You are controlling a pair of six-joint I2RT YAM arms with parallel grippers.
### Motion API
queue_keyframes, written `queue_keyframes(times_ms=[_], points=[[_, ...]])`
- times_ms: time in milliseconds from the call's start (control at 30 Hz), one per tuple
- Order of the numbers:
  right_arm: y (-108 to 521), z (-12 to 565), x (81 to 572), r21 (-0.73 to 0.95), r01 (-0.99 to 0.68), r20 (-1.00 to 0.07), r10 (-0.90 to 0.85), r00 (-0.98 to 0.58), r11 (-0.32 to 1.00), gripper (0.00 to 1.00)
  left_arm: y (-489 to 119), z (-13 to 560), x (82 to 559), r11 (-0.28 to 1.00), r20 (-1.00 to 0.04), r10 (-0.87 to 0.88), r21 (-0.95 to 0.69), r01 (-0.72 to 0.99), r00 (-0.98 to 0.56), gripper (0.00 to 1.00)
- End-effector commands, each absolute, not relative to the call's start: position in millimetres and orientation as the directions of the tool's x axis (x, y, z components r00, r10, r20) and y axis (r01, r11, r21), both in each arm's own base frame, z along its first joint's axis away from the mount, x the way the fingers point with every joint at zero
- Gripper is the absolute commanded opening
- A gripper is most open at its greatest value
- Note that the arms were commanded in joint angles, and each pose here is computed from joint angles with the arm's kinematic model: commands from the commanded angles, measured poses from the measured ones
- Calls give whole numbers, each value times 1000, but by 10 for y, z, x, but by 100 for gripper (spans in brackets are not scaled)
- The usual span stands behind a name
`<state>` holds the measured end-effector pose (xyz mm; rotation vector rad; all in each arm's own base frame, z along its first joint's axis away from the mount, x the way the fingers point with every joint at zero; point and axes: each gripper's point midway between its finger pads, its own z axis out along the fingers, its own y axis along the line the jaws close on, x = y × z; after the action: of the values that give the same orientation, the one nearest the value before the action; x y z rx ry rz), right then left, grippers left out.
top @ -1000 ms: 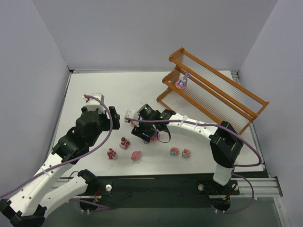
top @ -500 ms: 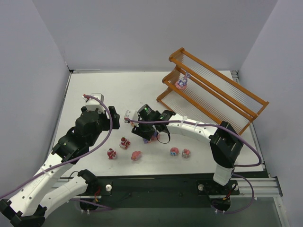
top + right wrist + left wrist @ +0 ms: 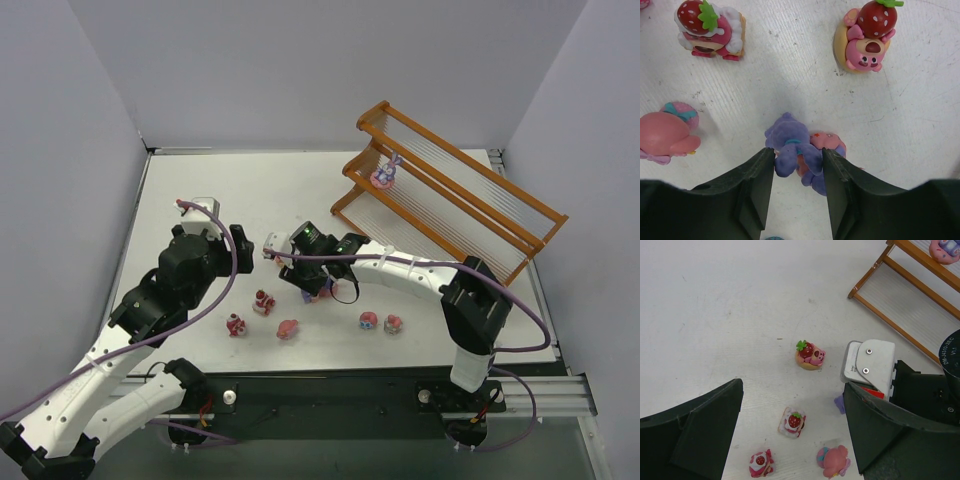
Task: Place and organize the plastic toys onto the shelf
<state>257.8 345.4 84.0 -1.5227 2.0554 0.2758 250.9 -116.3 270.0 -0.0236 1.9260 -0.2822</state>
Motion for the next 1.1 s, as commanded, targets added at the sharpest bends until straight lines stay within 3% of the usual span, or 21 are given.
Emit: queue_keyframes(times_ms=[0, 100, 300, 733, 1067], points=[[3423, 725, 2503, -127, -923, -513, -820, -252, 363, 34, -1178, 2845, 2534, 963, -931, -178, -231, 135, -320, 91], [3417, 734, 2524, -128, -911, -513, -812, -278, 393, 16, -1176, 2849, 2527, 963, -931, -179, -232, 137, -319, 91], [3401, 756, 2562, -137, -889, -511, -800, -314, 437, 0, -1173, 2875, 2515, 961, -932, -184, -237, 141, -313, 91], [3436, 1124, 2788, -127, -792, -545, -709, -447, 598, 0, -1146, 2843, 2473, 961, -930, -182, -236, 141, -319, 91], [3108, 1514, 2964, -74, -637, -509, -579, -637, 767, 0, -1233, 2692, 2444, 952, -926, -167, -241, 190, -337, 91]])
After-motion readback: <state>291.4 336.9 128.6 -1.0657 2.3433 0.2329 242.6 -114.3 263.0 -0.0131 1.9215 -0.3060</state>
